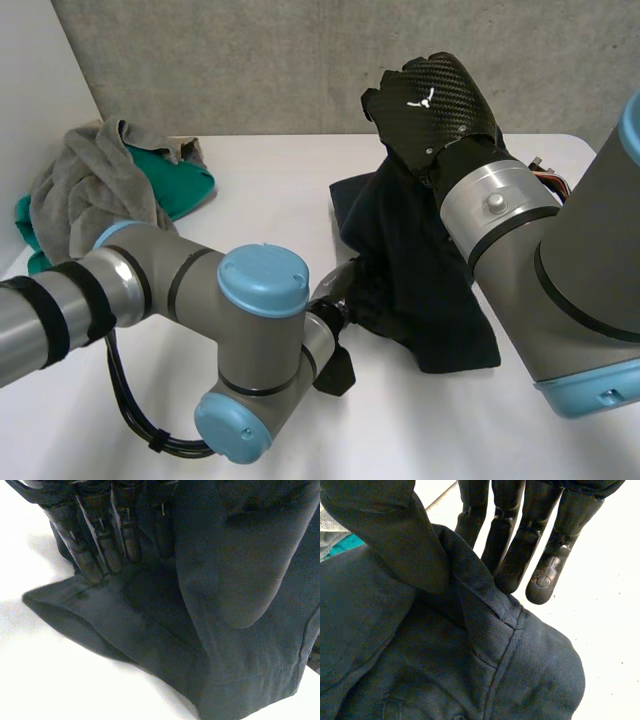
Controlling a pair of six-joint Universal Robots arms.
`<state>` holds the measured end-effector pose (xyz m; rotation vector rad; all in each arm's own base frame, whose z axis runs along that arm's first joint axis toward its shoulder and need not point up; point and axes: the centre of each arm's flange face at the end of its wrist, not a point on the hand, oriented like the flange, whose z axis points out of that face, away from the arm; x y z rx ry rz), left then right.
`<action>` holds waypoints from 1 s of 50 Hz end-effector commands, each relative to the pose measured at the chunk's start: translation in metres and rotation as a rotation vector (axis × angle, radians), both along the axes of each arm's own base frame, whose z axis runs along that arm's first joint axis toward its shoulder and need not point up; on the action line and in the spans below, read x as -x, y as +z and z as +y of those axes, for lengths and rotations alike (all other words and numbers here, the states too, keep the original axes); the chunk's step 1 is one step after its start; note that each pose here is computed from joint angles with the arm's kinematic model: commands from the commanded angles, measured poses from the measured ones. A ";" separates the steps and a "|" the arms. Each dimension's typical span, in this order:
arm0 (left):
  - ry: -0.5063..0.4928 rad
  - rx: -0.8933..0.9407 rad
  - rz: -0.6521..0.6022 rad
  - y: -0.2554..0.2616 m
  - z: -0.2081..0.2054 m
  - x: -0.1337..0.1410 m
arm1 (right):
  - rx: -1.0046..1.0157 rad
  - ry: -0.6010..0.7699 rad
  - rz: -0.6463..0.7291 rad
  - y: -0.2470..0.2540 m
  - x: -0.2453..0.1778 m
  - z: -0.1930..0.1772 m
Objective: Fold the laundry.
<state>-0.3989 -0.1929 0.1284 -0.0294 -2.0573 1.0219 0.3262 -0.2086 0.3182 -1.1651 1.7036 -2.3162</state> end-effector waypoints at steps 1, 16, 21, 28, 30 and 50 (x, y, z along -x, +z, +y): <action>-0.005 -0.030 0.067 0.000 0.008 0.008 | -0.003 -0.007 -0.007 0.001 0.001 0.002; -0.046 0.015 0.113 0.012 0.013 0.015 | -0.013 -0.016 -0.026 0.001 0.004 -0.003; -0.033 0.141 -0.008 0.037 -0.007 -0.006 | -0.029 -0.046 0.015 -0.004 0.011 -0.010; 0.043 0.386 -0.307 0.073 -0.062 -0.064 | -0.106 -0.180 0.185 -0.024 0.051 -0.041; 0.023 0.475 -0.400 0.082 -0.068 -0.070 | -0.130 -0.189 0.215 -0.028 0.055 -0.041; -0.045 0.884 -0.708 0.071 -0.121 -0.046 | -0.166 -0.130 0.326 -0.092 0.027 -0.099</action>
